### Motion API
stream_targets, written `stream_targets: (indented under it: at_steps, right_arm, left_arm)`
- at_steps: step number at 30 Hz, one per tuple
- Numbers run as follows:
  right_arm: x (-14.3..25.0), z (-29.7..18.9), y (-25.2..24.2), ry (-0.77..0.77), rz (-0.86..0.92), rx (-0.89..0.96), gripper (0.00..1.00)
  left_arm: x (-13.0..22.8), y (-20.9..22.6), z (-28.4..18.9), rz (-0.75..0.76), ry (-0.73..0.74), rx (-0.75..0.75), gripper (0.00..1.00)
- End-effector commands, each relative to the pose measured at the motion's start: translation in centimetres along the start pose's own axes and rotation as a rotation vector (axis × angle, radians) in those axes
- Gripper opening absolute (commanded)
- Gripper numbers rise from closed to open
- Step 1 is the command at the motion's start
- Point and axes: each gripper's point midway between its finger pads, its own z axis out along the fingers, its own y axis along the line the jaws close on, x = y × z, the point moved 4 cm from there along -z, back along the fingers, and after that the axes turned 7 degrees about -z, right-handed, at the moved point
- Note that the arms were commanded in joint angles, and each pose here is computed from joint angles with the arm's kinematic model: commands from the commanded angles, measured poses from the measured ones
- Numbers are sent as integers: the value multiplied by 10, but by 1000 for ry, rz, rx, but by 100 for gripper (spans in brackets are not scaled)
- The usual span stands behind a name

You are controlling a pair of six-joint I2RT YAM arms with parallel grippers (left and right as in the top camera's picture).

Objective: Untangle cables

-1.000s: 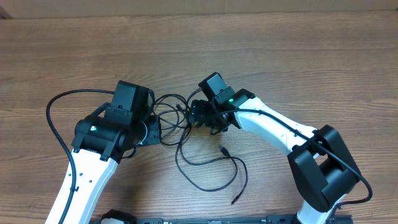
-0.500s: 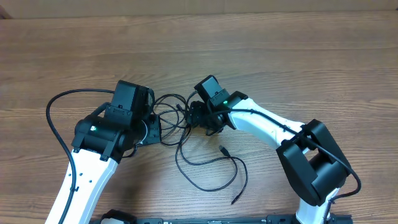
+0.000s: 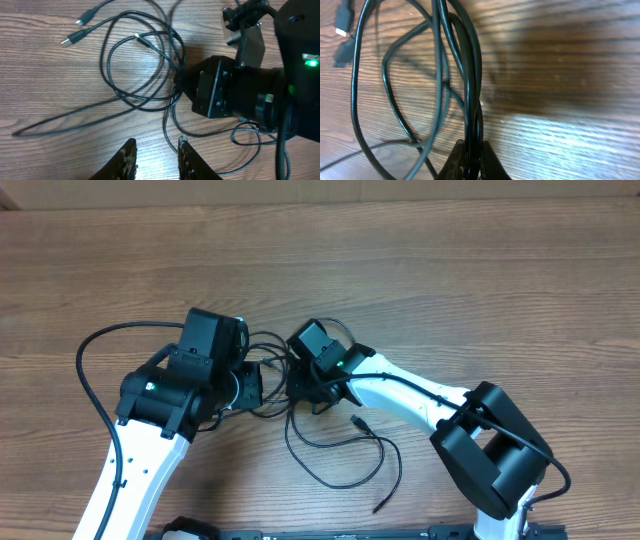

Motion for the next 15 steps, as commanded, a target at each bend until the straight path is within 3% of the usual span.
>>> stream_targets:
  at_steps: [1, 3, 8, 15]
  right_arm:
    - [-5, 0, 5, -24, -44, -10, 4]
    - [-10, -3, 12, -37, -118, -27, 4]
    - [-26, -24, 34, -78, -264, -39, 4]
    - [-61, -67, 52, -203, -362, 72, 4]
  left_arm:
    - [1, -3, -3, -8, -6, 22, 28]
    - [1, -3, -3, -8, -6, 23, 31]
    - [0, -4, -3, -8, -14, 26, 65]
    - [-4, -6, -3, -7, -33, 37, 65]
